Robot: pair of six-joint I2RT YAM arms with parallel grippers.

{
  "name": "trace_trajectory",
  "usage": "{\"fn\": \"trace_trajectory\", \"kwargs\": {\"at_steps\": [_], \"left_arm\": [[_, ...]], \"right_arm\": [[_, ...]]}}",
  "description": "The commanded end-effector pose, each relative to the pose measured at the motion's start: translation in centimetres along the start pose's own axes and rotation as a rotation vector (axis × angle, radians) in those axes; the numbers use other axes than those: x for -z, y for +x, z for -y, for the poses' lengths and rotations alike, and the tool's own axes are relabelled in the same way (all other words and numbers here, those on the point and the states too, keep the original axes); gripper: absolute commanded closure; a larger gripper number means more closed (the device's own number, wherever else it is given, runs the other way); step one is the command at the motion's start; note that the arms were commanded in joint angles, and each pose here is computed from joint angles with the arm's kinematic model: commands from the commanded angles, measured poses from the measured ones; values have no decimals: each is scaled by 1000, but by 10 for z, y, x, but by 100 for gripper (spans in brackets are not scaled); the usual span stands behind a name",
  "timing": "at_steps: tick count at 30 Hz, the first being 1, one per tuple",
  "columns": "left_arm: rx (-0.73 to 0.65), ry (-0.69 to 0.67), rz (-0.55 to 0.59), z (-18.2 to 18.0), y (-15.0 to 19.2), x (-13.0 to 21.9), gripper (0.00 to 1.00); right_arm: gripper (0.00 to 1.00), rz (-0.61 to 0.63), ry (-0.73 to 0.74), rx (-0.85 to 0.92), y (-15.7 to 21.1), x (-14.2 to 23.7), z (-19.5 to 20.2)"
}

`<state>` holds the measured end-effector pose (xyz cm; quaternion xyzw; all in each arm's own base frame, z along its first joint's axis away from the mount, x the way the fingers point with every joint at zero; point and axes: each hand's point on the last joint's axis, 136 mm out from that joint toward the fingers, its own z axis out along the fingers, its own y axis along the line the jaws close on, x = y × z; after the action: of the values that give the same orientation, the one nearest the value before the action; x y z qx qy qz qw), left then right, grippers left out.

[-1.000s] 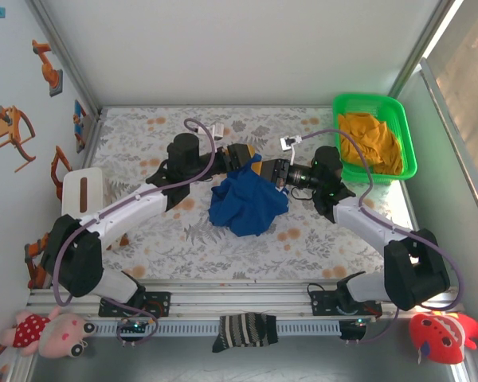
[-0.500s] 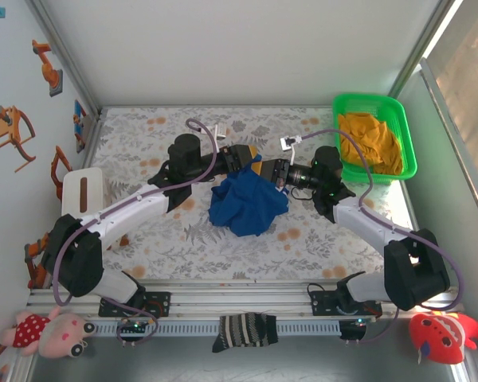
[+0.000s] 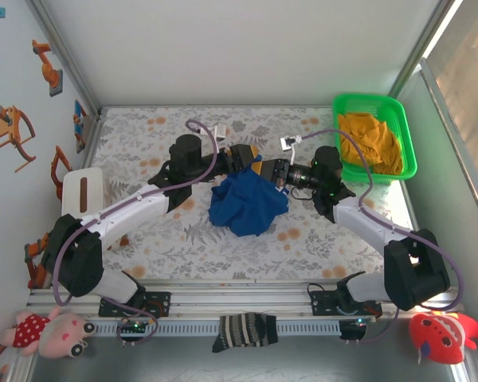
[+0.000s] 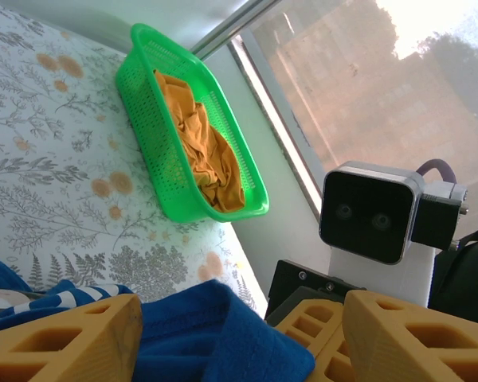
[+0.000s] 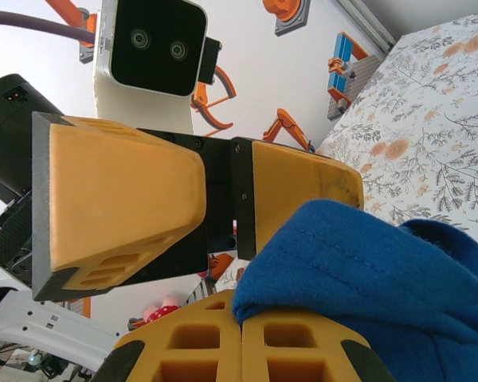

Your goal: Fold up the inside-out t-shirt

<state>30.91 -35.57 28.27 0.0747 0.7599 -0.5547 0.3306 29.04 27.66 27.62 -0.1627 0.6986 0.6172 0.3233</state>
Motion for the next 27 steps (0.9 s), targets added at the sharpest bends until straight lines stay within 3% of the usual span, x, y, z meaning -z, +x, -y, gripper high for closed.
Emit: {"fn": "trace_trajectory", "kwargs": {"at_steps": [1, 5, 9, 13, 14, 16, 17, 19, 21, 27], "left_arm": [[-25, 15, 8, 8, -2, 2, 39], [-25, 52, 6, 16, -4, 1, 58], [-18, 111, -13, 26, -2, -2, 67], [-17, 134, -28, 32, -1, -4, 97], [-19, 139, -25, 34, -3, -4, 100], [-22, 143, -15, 39, -7, -2, 100], [-25, 142, -1, 42, -11, 0, 100], [-38, 125, 32, 53, -24, 6, 100], [-58, 101, 52, 64, -36, 15, 100], [-110, 110, 71, 108, -60, 37, 100]], "right_arm": [[100, 23, -8, 30, -5, 2, -5], [100, 25, -3, 28, -6, 2, -4], [100, 24, -2, 26, -6, 1, -3], [100, 25, 1, 24, -6, 1, -2], [100, 26, 2, 25, -6, 1, -2], [100, 26, 14, 23, -6, 2, 0], [93, 26, 25, 24, -5, 3, 1], [69, 30, 77, 37, -3, 8, 6], [57, 29, 155, 66, 1, 17, 13], [50, -24, 317, 117, 17, 31, 34]]}}
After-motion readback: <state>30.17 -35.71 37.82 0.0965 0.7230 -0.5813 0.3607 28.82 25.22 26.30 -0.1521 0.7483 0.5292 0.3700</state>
